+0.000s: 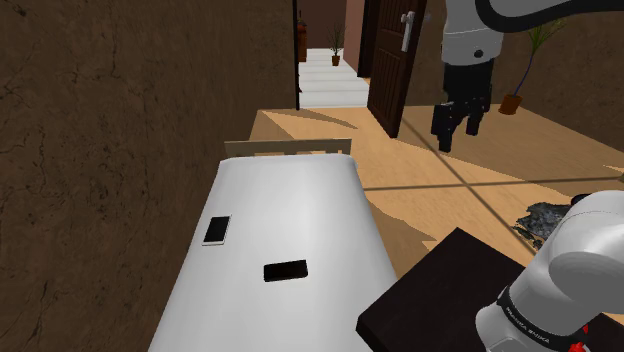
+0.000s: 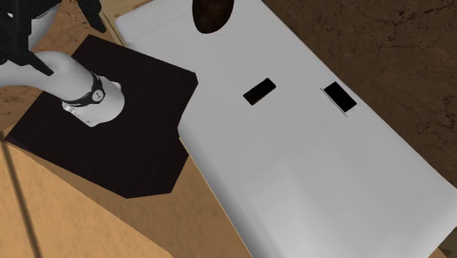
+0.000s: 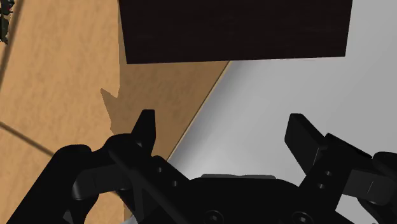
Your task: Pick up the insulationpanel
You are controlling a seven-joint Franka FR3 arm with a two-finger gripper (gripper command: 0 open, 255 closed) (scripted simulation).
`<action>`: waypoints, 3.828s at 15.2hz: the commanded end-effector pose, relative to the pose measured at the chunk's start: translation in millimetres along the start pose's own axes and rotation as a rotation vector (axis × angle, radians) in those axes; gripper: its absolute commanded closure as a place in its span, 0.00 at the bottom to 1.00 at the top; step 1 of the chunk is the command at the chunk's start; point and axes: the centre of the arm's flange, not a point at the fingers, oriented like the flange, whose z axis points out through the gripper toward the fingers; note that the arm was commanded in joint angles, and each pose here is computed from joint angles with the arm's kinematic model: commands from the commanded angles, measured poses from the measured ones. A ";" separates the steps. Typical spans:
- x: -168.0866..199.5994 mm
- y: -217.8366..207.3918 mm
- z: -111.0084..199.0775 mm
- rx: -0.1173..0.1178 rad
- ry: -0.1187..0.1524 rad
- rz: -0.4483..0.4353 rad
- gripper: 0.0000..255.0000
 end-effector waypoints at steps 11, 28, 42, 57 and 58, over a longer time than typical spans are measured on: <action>79.2 -51.7 82.9 0.024 0.046 -0.222 0.00; 189.0 -180.6 212.7 0.065 0.125 -0.600 0.00; 244.9 -316.3 309.7 0.099 0.189 -0.912 0.00; 259.6 -363.0 374.5 0.108 0.207 -0.999 1.00; 259.7 -362.9 374.5 0.108 0.207 -0.999 1.00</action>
